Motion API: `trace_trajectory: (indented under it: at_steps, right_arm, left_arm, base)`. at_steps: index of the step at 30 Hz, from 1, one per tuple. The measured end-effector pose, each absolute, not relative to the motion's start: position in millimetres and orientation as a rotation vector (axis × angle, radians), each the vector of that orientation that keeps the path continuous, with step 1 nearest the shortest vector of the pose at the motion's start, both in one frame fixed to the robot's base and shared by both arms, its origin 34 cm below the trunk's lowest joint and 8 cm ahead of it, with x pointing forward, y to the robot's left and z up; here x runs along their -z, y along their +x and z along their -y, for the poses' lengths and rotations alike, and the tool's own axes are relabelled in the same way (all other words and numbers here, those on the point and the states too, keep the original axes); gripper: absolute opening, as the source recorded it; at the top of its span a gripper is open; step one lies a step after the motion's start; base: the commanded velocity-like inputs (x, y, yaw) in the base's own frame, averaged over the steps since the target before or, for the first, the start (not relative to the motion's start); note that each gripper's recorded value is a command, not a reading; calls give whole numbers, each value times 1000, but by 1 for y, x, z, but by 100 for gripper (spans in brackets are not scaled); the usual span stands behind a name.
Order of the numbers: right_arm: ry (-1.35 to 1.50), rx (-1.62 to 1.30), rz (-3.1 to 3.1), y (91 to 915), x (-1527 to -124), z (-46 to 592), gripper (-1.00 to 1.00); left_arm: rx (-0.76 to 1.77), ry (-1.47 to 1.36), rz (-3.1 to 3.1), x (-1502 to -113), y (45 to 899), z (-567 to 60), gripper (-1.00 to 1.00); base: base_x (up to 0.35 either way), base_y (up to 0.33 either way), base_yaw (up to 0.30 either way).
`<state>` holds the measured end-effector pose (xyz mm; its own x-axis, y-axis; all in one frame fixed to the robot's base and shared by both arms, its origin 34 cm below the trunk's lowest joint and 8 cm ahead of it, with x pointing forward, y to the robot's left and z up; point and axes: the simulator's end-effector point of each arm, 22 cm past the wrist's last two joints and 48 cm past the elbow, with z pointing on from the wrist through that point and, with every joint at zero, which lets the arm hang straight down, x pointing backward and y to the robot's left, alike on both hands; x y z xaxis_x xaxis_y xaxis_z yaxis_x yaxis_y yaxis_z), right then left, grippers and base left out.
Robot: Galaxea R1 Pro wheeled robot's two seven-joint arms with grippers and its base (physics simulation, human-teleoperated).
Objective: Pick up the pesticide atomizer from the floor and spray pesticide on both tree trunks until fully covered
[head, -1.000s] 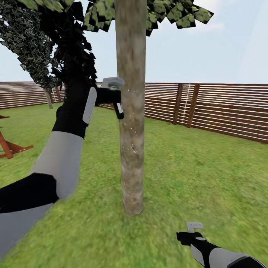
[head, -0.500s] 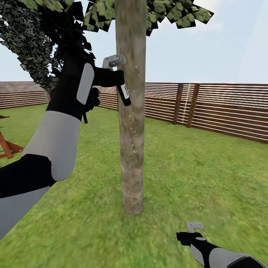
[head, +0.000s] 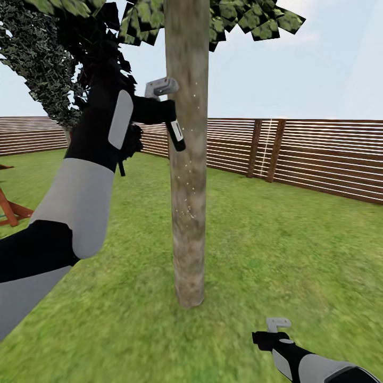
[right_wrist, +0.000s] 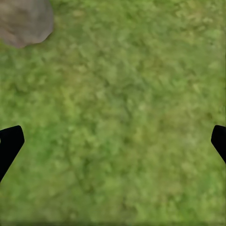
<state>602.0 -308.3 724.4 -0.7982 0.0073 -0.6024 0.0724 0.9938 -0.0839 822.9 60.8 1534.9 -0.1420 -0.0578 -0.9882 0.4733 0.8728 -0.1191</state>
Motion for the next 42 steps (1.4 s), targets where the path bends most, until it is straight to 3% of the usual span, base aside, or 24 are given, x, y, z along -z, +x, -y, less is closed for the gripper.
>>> trace_trajectory:
  at_steps: [5,10,17,25,42]
  right_arm:
    - [55,135,-2493,602,-724,308,100]
    - [54,136,-2493,602,-724,308,100]
    - [54,136,-2493,602,-724,308,100]
    - [54,136,-2493,602,-724,308,100]
    - [54,135,-2493,601,-724,308,100]
  left_arm:
    - [451,306,-1685,-1525,832,-76,-100]
    - [352,436,-1833,-1459,841,-34,-100]
    - [327,444,-1880,-1439,846,-36,-100]
    - [245,368,-1897,-1436,861,-81,-100]
    - [228,283,-2094,-1318,892,-109,-100]
  base:
    - [0,0,0]
    - [0,0,0]
    - [0,0,0]
    - [0,0,0]
    - [0,0,0]
